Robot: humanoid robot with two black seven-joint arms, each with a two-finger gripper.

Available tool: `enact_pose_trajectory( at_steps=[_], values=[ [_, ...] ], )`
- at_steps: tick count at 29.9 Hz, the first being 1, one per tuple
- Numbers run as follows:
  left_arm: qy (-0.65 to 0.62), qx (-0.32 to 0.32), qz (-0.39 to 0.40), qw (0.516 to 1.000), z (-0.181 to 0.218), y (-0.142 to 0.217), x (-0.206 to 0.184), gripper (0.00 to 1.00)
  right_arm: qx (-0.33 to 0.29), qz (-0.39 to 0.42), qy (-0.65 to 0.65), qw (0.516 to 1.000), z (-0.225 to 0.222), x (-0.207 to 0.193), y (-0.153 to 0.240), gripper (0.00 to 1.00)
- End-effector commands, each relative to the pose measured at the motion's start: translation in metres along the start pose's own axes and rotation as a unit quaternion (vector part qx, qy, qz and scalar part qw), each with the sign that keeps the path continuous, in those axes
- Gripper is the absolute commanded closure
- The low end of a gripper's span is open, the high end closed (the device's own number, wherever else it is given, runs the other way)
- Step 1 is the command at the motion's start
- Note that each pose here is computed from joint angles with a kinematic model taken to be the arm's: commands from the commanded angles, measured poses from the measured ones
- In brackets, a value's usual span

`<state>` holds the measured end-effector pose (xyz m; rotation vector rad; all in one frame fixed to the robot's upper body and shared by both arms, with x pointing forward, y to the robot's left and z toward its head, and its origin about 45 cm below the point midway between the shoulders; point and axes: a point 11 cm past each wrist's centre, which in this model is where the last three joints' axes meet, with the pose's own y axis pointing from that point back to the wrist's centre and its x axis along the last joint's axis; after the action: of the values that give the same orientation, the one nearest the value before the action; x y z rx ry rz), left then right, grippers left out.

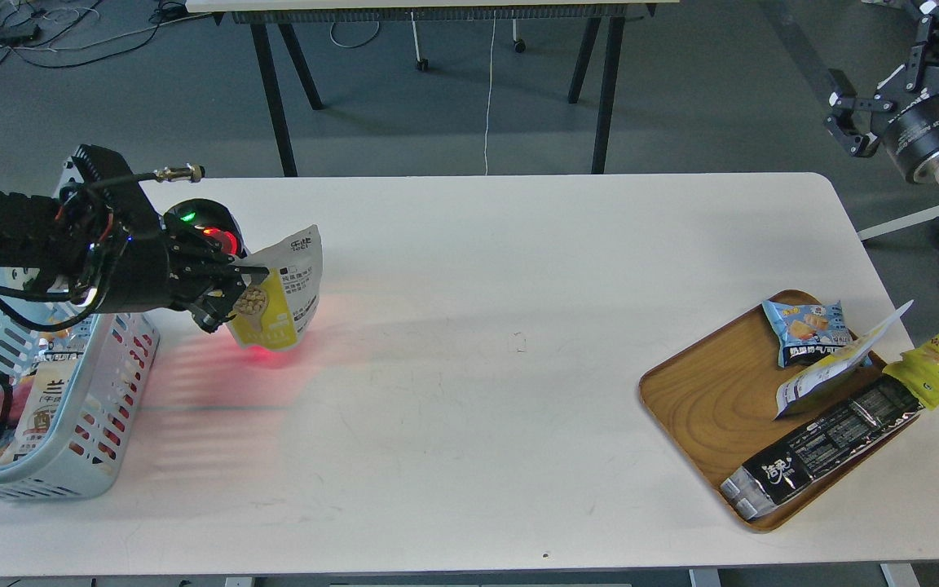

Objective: Scan snack and place in basket
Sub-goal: 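Carry the pouch with the left gripper in front of the barcode scanner, then lift the pouch over the blue basket and drop it inside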

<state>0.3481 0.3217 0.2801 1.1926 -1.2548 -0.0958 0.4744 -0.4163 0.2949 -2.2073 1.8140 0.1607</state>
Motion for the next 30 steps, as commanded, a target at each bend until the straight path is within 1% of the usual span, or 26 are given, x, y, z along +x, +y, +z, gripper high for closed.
enact_pose_trajectory(
  at_steps=[1,6,12,17,22,25,30],
  values=[
    [-0.001,0.000,0.001,1.000,0.000,0.001,0.001,1.00,0.001,0.000,-0.001,1.000,0.000,0.000,0.000,0.00],
    [-0.005,0.012,0.004,1.000,-0.008,0.014,0.000,1.00,0.004,0.001,-0.002,1.000,-0.002,0.000,-0.001,0.01],
    [-0.027,0.019,0.026,0.999,-0.002,0.043,0.017,1.00,0.008,-0.004,-0.008,1.000,-0.004,-0.001,-0.001,0.01],
    [-0.015,0.038,0.049,0.998,-0.014,0.078,0.029,1.00,0.009,-0.004,-0.007,1.000,-0.007,0.001,0.000,0.01],
    [0.039,0.074,0.075,0.994,-0.034,0.125,0.033,1.00,0.017,-0.001,-0.012,1.000,-0.010,0.002,0.000,0.01],
    [0.064,0.104,0.070,0.990,-0.046,0.151,0.025,1.00,0.017,-0.001,-0.011,1.000,-0.010,0.003,0.000,0.00],
    [0.087,0.151,0.044,0.984,-0.066,0.175,0.004,1.00,0.016,-0.002,-0.012,1.000,-0.009,0.001,-0.001,0.00]
  ],
)
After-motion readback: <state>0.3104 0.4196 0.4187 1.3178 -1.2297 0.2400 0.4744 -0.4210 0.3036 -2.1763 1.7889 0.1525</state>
